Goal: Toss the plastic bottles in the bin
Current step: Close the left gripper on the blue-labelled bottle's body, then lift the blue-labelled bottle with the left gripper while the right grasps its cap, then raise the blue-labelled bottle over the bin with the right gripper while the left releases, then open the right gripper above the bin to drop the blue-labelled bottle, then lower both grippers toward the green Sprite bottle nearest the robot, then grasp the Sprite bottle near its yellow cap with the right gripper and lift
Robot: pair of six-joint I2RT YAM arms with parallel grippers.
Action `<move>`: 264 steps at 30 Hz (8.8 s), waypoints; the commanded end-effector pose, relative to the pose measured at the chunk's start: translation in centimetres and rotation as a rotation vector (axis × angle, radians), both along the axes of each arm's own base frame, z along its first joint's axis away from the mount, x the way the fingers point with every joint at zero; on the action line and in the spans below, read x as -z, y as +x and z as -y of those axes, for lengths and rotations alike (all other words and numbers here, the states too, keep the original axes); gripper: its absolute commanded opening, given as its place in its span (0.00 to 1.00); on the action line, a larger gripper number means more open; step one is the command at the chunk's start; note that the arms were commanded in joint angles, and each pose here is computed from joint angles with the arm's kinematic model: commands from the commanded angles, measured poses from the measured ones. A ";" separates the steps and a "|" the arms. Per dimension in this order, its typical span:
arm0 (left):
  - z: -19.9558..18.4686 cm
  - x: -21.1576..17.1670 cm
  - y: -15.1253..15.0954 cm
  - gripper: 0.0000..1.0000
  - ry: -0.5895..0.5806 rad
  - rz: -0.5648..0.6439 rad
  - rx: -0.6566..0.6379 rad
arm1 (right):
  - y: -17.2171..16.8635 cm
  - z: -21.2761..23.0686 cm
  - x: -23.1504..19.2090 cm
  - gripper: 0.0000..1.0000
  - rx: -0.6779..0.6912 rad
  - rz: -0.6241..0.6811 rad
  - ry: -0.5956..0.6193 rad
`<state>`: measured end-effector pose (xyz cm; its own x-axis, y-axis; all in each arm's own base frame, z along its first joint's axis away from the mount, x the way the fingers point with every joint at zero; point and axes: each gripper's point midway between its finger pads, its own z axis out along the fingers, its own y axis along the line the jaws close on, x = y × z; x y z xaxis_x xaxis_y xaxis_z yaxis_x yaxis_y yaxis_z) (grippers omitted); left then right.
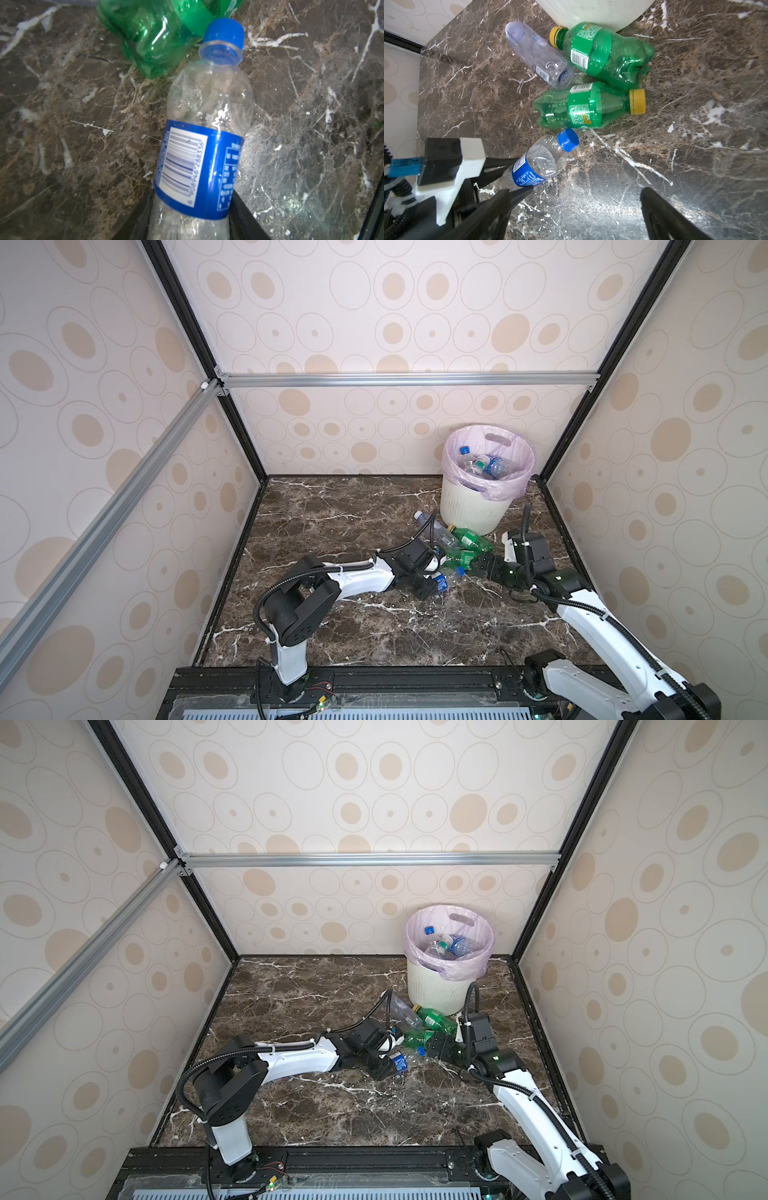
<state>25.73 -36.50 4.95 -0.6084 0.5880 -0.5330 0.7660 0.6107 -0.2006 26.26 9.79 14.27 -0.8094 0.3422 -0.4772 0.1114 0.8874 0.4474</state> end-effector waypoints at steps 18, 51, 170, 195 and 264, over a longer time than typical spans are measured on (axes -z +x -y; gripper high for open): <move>-3.9 -2.1 1.9 0.47 -0.142 -0.152 -0.168 | 0.5 -1.9 1.1 0.99 -0.002 -0.042 0.124; -2.9 -11.3 3.8 0.48 -0.542 -0.239 -0.278 | 7.9 -11.2 -4.3 0.93 0.013 0.078 0.398; 3.4 -31.1 5.8 0.99 -0.472 0.427 -0.076 | 19.4 3.7 -33.1 1.00 0.188 0.607 -0.087; -1.0 -26.6 6.6 0.99 -0.424 0.425 -0.286 | 12.0 3.3 -22.7 1.00 0.114 0.427 -0.134; -8.7 -13.7 6.5 0.99 -0.594 0.011 -0.597 | 6.5 -8.2 3.3 0.98 -0.148 -0.025 -0.120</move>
